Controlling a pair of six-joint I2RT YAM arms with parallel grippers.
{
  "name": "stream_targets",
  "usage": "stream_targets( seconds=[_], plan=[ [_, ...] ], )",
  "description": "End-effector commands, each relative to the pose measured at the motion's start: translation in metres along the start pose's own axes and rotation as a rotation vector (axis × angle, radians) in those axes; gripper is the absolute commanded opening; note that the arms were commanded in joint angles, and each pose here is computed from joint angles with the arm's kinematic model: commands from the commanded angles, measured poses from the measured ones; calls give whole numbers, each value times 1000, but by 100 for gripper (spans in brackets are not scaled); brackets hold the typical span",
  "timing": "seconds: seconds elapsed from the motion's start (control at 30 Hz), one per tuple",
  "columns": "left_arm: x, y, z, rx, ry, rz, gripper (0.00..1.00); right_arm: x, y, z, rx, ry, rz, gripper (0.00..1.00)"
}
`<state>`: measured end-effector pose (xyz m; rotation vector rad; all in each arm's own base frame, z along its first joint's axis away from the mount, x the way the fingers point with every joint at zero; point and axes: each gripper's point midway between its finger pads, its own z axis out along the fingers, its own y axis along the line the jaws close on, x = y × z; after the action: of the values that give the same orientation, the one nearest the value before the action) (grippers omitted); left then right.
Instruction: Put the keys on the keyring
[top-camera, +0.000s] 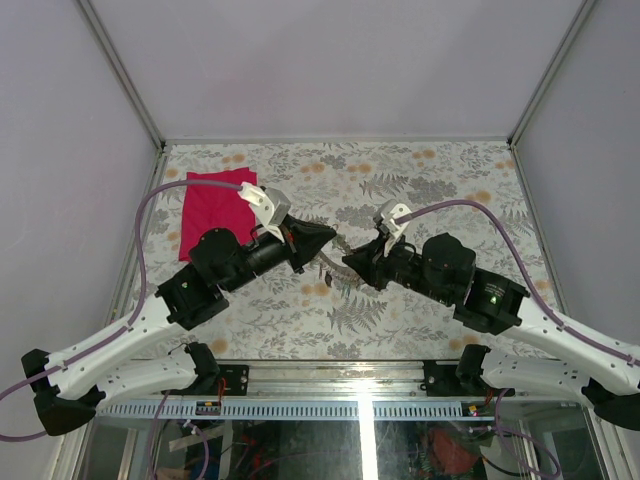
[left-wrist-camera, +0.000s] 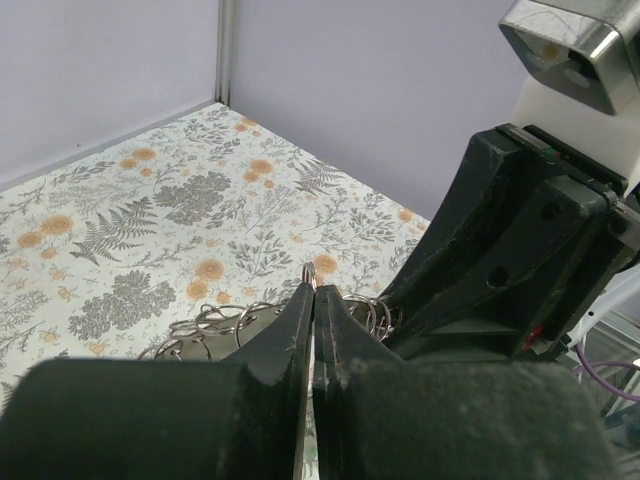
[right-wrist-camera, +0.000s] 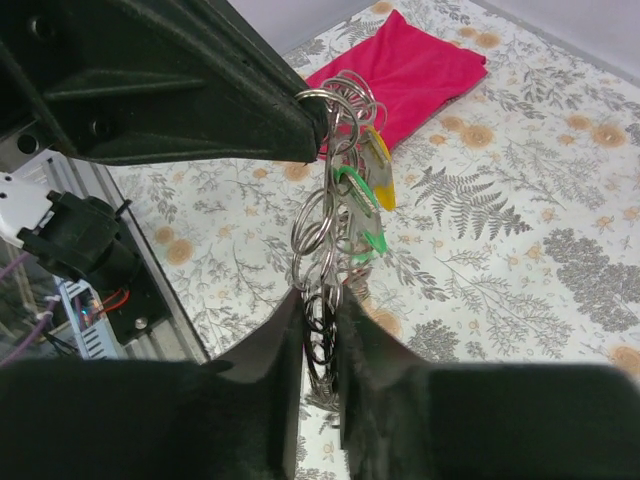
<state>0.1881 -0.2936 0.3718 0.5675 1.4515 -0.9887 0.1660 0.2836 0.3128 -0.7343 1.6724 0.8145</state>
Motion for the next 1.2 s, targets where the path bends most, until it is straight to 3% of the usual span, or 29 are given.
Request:
stream_targets(
  seconds=[0.0,0.07,0.2,0.4,0.73,0.87,0.97,1.1,1.17],
  plan=[
    [-44,-10,-5,30,-167,-17,0,-17,5,5,-21,-72,-16,11],
    [-45,-11,-6,31,-170,-17,0,-19,5,6,-22,-79,-18,0],
    [-47,-11,-8,30,-178,-17,8,-20,5,5,-20,-77,-25,0],
    [-50,-9,-16,21,-196,-13,36,-26,-8,-2,50,-71,-39,0],
    [-44,10,-42,-90,-174,-8,75,-11,-60,-19,330,135,-113,0],
    [-36,20,-47,-145,-136,-25,93,0,-80,-12,323,168,17,0],
    [-29,23,-47,-165,-97,-32,99,5,-92,-4,290,148,140,0],
    [-18,32,-44,-223,-38,-53,100,7,-103,6,205,72,333,0],
    [0,47,-42,-314,47,-60,100,9,-108,11,158,24,447,0]
  ],
)
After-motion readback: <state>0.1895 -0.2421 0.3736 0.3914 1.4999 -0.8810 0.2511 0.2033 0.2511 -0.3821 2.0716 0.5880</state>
